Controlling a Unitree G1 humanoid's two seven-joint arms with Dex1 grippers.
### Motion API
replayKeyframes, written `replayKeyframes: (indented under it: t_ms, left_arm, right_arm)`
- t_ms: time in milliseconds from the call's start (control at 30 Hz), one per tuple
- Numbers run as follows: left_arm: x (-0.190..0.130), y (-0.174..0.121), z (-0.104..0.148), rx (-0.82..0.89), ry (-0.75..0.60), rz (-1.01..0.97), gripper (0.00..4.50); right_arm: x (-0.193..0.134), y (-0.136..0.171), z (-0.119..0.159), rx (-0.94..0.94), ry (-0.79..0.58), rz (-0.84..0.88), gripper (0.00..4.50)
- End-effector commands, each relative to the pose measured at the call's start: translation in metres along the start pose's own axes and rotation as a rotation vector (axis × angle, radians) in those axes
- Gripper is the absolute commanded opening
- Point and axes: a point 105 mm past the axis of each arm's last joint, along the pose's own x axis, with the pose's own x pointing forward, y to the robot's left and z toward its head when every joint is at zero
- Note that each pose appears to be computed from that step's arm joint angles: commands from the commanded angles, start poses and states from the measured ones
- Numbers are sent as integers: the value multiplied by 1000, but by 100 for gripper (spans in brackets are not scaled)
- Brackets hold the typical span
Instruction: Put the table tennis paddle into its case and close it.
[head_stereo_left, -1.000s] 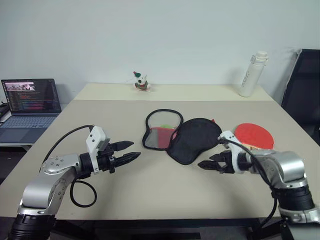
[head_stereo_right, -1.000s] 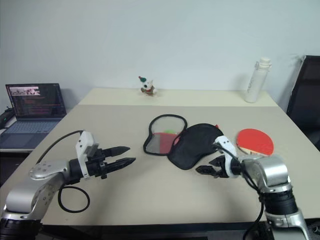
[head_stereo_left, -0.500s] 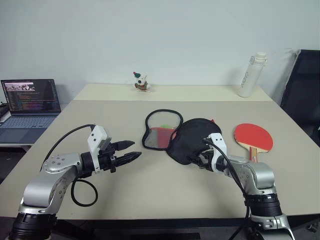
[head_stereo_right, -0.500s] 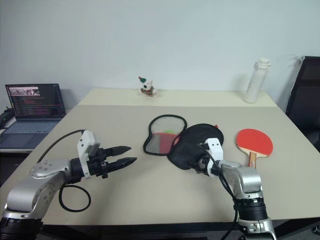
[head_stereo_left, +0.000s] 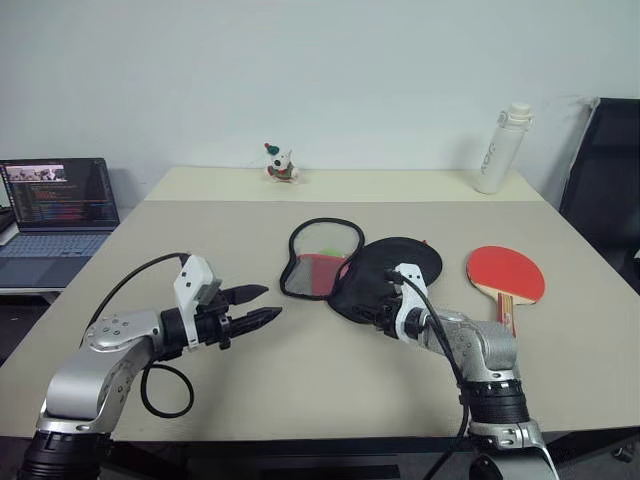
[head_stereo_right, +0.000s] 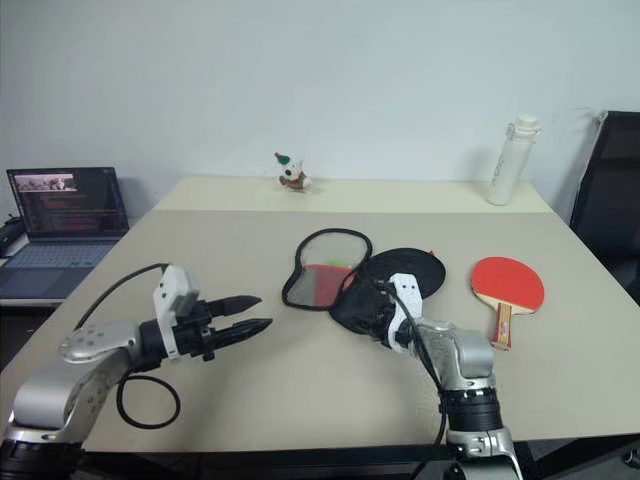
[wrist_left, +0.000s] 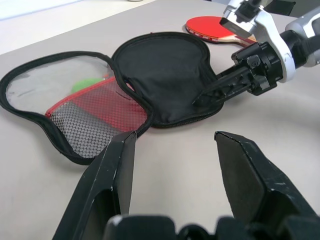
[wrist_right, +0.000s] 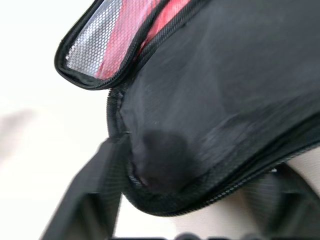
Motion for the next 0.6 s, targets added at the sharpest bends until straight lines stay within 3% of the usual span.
replayKeyframes:
  t_ms: [33,200,600]
  left_arm:
    - [-4,1,8,40,-24,8,272]
    - [-1,-1,10,42,-26,4,272]
    - [6,-9,12,48,-25,-21,272]
  right_arm:
    - [-4,11,9,51,-7,61,162]
    - [-8,-2,21,47,21,56,3]
    - [-41,-54,56,-192,217,81,3]
